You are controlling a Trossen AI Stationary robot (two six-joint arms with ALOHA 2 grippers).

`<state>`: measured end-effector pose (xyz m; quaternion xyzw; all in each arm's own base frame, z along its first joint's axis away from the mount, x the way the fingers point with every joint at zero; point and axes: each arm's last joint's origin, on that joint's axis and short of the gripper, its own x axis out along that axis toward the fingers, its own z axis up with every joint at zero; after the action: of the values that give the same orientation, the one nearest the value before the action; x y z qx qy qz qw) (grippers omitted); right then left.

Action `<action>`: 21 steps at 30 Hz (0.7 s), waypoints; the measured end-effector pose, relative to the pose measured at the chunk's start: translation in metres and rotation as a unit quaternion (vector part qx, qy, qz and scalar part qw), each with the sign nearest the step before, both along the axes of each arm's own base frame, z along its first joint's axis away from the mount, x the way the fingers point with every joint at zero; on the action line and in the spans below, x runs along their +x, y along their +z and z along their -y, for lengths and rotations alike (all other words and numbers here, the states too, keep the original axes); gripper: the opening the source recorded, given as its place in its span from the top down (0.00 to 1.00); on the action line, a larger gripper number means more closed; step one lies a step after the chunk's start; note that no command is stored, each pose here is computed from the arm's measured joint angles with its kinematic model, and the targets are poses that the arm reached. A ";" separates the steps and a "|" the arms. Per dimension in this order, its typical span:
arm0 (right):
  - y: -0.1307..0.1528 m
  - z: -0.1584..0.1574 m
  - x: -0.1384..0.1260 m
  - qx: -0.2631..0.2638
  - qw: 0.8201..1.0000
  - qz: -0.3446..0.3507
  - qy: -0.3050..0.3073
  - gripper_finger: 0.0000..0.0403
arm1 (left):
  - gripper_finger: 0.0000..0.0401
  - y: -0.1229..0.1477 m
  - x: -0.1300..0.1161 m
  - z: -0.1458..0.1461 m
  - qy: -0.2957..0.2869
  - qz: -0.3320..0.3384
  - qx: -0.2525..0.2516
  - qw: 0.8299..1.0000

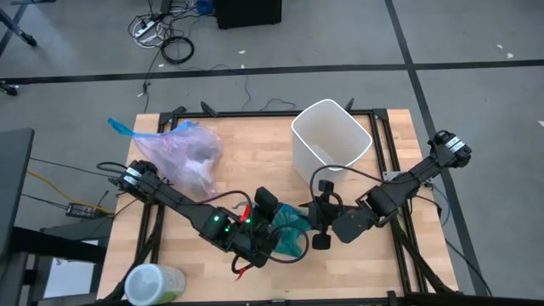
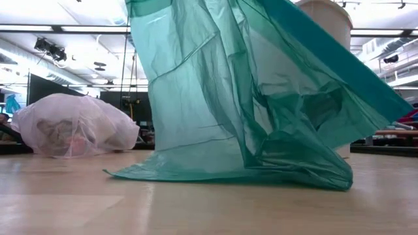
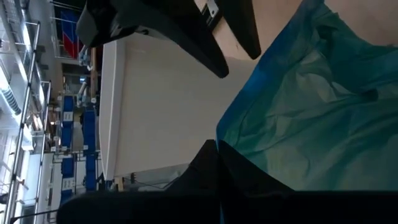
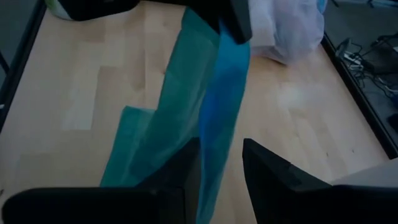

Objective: Place trash/remove bag and relplace
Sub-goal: Put the blue trash bag into the white trash bin

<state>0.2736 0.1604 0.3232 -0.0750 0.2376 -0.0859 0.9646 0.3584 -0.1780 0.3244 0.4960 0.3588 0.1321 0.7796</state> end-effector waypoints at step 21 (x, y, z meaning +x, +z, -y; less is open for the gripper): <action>-0.002 0.007 0.007 0.012 1.000 -0.002 -0.006 0.85 | 0.99 0.000 0.001 -0.002 0.002 0.001 -0.002 1.000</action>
<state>0.2811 0.1530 0.3213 -0.0620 0.2415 -0.0887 0.9643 0.3594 -0.1763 0.3247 0.4937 0.3591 0.1330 0.7808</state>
